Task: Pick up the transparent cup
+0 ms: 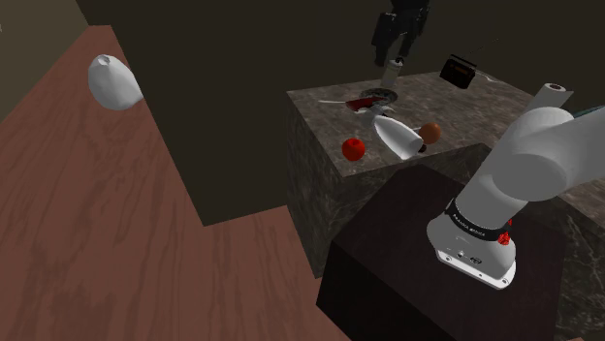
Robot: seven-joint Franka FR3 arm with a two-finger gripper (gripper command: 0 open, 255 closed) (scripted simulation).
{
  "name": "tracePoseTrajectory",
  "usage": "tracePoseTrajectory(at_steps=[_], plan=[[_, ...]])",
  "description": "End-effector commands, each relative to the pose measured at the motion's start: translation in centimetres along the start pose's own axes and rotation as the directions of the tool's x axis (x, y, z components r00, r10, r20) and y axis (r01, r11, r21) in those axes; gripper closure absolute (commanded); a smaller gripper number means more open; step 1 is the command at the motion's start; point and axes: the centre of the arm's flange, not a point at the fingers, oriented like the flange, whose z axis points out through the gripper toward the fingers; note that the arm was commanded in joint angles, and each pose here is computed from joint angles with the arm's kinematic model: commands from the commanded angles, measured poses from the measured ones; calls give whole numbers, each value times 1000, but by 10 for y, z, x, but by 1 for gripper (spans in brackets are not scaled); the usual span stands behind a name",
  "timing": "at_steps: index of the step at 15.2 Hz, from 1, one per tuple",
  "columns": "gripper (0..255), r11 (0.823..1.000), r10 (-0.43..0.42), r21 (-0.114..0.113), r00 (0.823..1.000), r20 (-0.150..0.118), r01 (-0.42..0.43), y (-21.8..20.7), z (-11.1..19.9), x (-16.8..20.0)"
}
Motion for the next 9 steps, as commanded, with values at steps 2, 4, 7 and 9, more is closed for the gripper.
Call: tracePoseTrajectory(at_steps=[2,4,7,9], plan=[[0,1000,10,2,1000,18,-10,7,9,9],[0,1000,31,5,998,53,-31,22,29,25],[0,998,61,8,993,106,-62,45,59,48],[0,997,81,9,987,141,-83,61,80,62]])
